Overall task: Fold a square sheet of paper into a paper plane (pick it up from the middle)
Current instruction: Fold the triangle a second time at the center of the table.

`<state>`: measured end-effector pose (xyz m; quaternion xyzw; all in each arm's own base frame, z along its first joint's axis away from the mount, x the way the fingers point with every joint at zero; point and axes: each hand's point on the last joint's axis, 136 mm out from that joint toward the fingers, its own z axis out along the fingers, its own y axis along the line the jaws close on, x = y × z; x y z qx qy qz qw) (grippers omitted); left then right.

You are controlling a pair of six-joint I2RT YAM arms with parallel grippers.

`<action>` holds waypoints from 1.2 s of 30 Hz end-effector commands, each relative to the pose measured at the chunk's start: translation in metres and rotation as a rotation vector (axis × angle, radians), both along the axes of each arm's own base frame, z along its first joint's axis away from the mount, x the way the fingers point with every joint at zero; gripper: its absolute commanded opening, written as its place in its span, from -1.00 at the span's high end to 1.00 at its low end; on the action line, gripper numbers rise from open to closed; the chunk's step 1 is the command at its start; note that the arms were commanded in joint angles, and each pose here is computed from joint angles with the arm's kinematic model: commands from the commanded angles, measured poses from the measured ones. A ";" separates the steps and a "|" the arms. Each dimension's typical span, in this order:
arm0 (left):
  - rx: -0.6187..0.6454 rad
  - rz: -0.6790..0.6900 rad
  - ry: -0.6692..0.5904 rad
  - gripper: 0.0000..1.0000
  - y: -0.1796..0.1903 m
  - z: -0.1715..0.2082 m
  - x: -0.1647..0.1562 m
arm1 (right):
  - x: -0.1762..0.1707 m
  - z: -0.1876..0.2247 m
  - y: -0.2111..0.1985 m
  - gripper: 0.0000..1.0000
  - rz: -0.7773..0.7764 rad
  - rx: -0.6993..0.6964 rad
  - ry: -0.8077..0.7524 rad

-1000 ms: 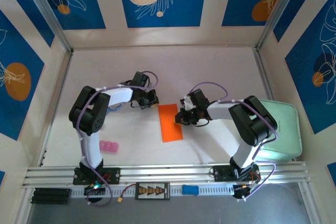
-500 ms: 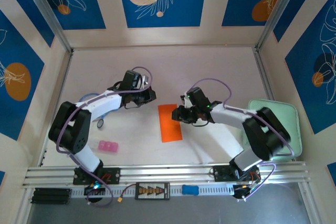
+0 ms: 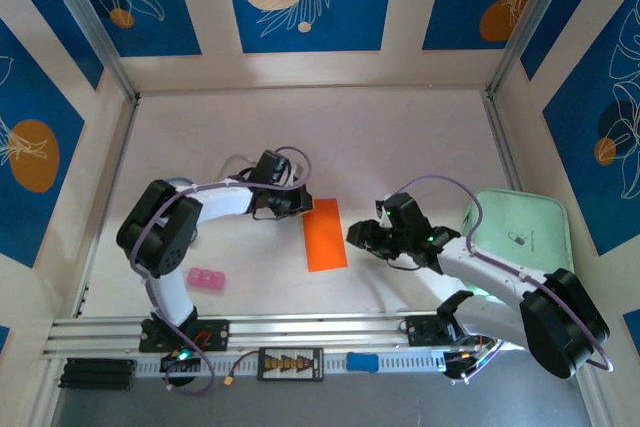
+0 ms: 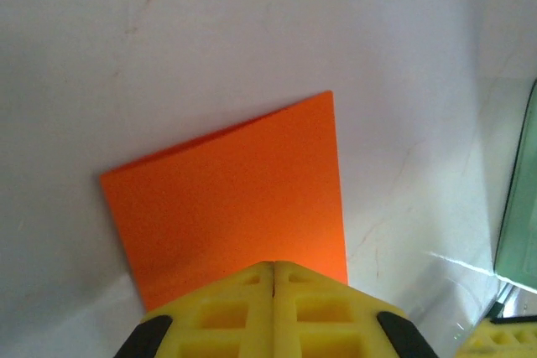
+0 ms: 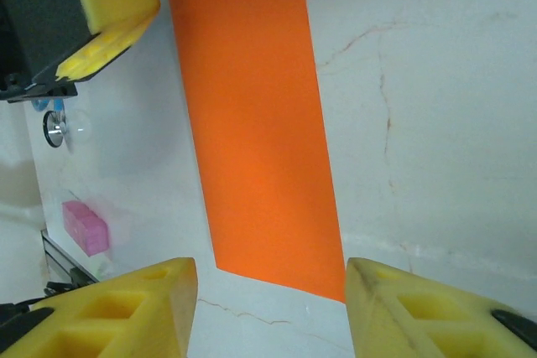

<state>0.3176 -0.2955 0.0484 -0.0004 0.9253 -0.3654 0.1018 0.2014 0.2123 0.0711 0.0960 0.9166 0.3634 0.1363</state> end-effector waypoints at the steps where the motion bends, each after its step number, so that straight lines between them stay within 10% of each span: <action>1: 0.005 -0.025 -0.024 0.88 -0.006 0.000 0.009 | -0.005 0.000 0.008 0.03 0.017 0.031 0.039; 36: 0.060 -0.020 0.075 0.90 0.013 -0.052 -0.008 | -0.014 -0.029 0.048 0.11 0.126 0.052 0.208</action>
